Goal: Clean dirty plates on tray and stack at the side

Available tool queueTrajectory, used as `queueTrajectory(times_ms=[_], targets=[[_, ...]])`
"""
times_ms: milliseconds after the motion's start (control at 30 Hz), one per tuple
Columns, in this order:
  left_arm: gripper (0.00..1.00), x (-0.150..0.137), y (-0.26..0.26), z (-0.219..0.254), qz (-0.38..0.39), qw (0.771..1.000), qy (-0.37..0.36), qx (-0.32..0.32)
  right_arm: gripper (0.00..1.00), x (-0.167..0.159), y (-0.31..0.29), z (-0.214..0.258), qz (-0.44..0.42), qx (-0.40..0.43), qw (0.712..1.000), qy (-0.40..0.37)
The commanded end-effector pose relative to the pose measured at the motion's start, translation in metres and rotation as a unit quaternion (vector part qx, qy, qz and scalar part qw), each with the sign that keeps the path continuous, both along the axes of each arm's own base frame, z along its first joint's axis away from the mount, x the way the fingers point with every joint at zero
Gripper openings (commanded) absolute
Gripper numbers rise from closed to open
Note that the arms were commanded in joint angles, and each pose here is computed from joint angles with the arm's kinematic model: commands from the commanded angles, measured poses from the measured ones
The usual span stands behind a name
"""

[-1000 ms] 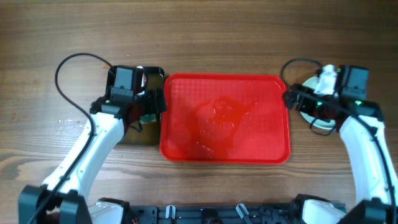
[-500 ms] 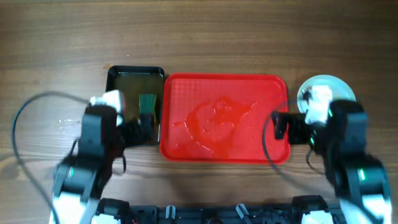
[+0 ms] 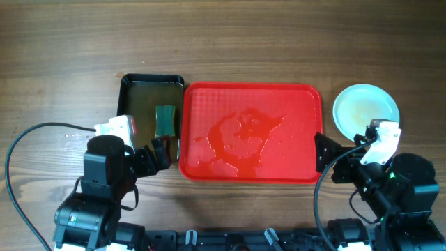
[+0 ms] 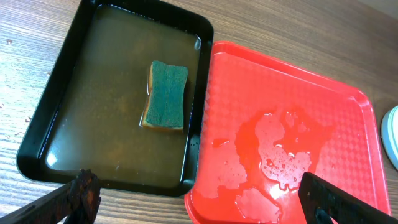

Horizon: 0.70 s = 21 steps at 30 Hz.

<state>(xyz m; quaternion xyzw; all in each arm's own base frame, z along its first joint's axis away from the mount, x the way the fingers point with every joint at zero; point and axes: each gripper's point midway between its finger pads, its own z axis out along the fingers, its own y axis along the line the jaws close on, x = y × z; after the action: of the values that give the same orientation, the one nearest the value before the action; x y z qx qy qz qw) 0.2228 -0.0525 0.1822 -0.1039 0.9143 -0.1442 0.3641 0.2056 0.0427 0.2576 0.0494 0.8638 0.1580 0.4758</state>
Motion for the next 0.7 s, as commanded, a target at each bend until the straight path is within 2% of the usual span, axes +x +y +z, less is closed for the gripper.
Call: queueTrajectory(times_ms=[0, 167, 267, 300, 367, 667], targets=[[1.00, 0.000, 0.001, -0.001, 0.006, 1.000, 0.001, -0.003, 1.00, 0.001, -0.002, -0.006, -0.010, 0.001, 1.000, 0.008], [1.00, 0.000, 0.001, -0.002, 0.006, 1.000, 0.001, -0.003, 1.00, 0.000, -0.002, -0.005, -0.010, 0.001, 1.000, 0.007], [1.00, 0.000, 0.001, -0.002, 0.006, 1.000, 0.001, -0.003, 1.00, 0.002, -0.011, -0.007, -0.031, -0.016, 0.999, 0.008], [1.00, 0.000, 0.001, -0.002, 0.006, 1.000, 0.001, -0.004, 0.99, 0.004, -0.009, -0.004, -0.014, -0.032, 0.999, -0.006], [1.00, 0.000, 0.001, -0.002, 0.006, 1.000, 0.001, -0.003, 0.99, 0.011, 0.002, 0.009, 0.045, -0.073, 0.993, -0.080], [1.00, 0.000, 0.001, -0.001, 0.006, 1.000, 0.001, -0.003, 1.00, 0.018, 0.004, 0.012, 0.029, -0.072, 0.947, -0.311]])
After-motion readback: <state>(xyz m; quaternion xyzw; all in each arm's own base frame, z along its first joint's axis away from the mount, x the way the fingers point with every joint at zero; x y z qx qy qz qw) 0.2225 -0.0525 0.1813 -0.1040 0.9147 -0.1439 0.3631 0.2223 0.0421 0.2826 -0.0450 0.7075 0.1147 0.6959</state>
